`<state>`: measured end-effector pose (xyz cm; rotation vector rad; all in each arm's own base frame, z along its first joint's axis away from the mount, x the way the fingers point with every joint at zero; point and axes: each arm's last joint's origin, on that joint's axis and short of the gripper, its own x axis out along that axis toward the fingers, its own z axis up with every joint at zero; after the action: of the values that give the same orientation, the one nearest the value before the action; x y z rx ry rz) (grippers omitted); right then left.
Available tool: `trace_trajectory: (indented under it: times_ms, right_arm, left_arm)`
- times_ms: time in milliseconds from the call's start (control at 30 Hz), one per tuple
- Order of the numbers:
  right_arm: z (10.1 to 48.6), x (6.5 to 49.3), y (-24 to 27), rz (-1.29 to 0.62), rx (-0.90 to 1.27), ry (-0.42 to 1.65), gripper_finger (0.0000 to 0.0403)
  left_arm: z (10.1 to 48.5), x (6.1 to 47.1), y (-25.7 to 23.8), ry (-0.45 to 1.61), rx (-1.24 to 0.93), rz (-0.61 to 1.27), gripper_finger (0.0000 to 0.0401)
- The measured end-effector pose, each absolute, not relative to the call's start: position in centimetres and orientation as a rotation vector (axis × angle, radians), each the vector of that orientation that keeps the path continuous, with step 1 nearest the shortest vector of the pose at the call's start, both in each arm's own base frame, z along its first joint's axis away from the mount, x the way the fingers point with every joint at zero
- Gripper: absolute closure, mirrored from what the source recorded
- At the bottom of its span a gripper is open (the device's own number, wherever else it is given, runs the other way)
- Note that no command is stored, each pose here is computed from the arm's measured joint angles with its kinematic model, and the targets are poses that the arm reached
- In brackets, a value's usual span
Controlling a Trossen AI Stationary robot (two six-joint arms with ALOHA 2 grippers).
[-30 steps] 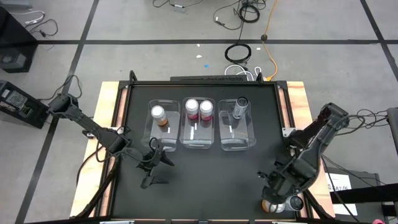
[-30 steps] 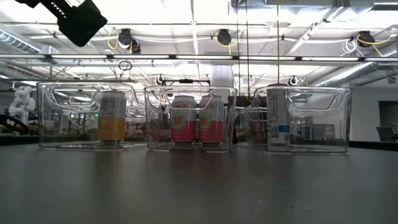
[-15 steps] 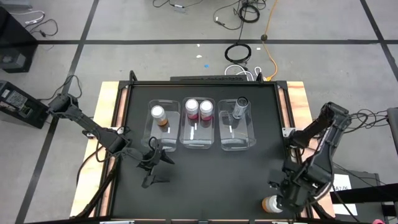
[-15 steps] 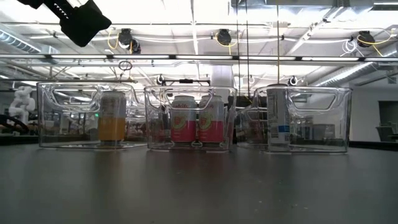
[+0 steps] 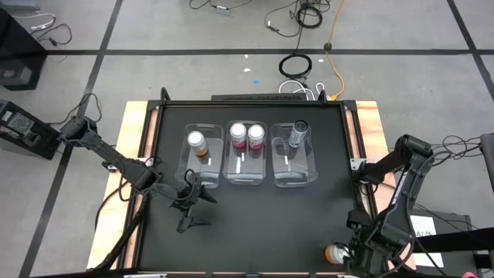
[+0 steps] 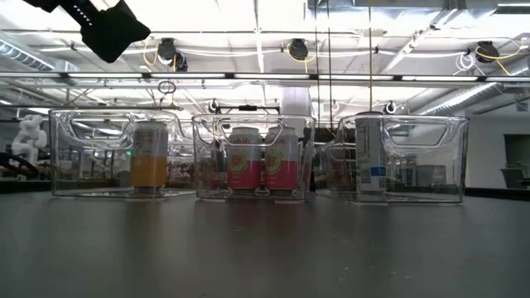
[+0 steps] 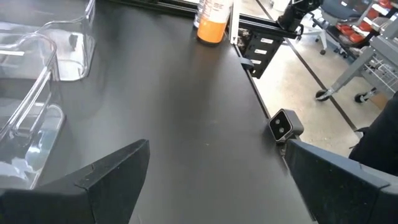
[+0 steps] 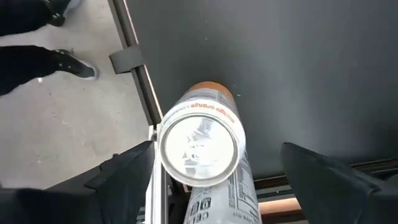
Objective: Sort soda cans
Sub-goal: Put the yellow-white soda can into the left transparent bin
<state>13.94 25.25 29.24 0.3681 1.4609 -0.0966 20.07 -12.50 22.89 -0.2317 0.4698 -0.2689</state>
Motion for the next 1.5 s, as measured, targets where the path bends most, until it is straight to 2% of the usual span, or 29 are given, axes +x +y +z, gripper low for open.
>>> trace_trajectory:
  times_ms: [1267,1367,1500]
  right_arm:
    - [22.8,15.3,29.0,-0.179,0.198,1.565,0.0065]
    - [22.6,15.4,29.0,-0.186,0.196,1.567,0.0081]
    - [22.6,15.4,29.1,-0.194,0.211,1.564,0.0121]
  left_arm:
    - [23.1,20.2,-12.6,0.446,-0.242,-0.275,0.0018]
    - [23.1,20.1,-12.6,0.446,-0.242,-0.275,0.0018]
    - [23.1,20.2,-12.6,0.446,-0.242,-0.275,0.0018]
